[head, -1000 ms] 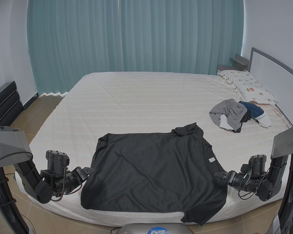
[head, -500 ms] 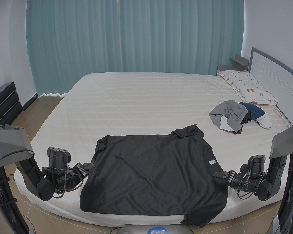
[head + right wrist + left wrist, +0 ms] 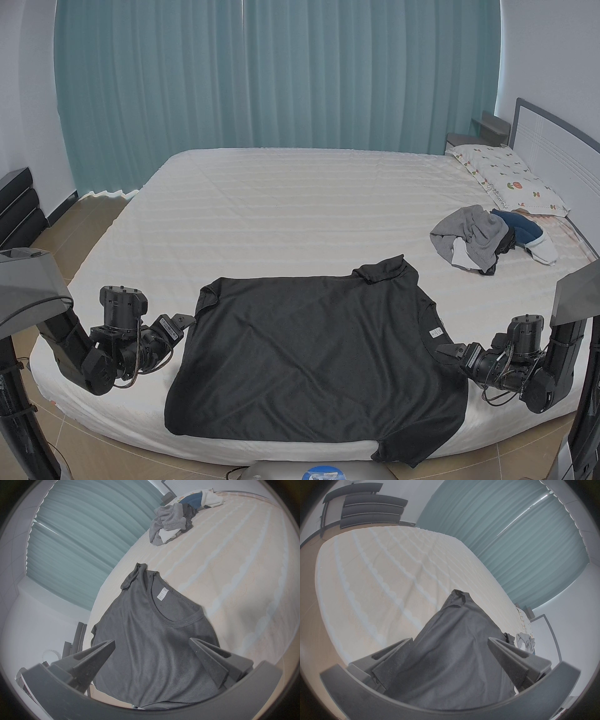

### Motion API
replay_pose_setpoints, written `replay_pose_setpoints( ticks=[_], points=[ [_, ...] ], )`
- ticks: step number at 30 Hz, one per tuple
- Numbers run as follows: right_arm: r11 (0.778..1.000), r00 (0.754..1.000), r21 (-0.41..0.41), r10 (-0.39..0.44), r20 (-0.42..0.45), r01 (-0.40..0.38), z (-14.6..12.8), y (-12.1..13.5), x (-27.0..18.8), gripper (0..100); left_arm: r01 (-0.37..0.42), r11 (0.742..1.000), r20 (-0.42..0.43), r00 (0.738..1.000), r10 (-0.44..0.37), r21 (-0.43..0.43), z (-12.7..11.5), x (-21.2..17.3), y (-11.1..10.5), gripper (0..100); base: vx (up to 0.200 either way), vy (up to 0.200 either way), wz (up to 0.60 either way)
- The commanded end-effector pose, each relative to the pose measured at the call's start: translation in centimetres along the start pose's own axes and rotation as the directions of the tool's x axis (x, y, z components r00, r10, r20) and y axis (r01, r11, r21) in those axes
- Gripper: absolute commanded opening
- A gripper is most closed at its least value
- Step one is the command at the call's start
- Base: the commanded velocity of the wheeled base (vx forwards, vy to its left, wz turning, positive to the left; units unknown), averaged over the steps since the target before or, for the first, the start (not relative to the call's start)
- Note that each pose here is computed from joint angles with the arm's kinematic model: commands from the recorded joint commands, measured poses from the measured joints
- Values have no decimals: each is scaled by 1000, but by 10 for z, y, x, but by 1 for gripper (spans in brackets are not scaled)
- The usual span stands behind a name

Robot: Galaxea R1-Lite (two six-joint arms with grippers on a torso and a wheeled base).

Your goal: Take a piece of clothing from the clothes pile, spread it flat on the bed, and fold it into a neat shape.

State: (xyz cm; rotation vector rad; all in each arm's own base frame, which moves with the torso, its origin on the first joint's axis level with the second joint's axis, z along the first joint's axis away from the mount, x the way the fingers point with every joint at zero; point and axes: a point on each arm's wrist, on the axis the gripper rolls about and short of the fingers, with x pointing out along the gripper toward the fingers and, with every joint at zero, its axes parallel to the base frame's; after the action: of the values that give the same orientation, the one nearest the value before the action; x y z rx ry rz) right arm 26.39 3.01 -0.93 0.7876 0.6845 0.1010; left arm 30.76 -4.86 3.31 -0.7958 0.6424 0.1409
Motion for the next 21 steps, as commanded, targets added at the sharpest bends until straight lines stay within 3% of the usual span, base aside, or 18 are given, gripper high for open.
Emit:
replay_pose_setpoints(
  ticks=[1, 12, 21],
  points=[
    [999, 1000, 29, 23, -1, -23, -3, 5, 2, 100, -12, 1000, 4, 1000, 12, -9, 14, 39, -9, 100, 0, 0, 0],
    [997, 999, 75, 26, -22, -25, -8, 5, 8, 100, 21, 1000, 25, 999, -21, -13, 42, 132, -42, 100, 0, 0, 0],
    [997, 999, 72, 28, -27, -26, -9, 6, 9, 100, 36, 999, 21, 999, -36, 0, 33, 167, -47, 100, 0, 0, 0]
  ],
)
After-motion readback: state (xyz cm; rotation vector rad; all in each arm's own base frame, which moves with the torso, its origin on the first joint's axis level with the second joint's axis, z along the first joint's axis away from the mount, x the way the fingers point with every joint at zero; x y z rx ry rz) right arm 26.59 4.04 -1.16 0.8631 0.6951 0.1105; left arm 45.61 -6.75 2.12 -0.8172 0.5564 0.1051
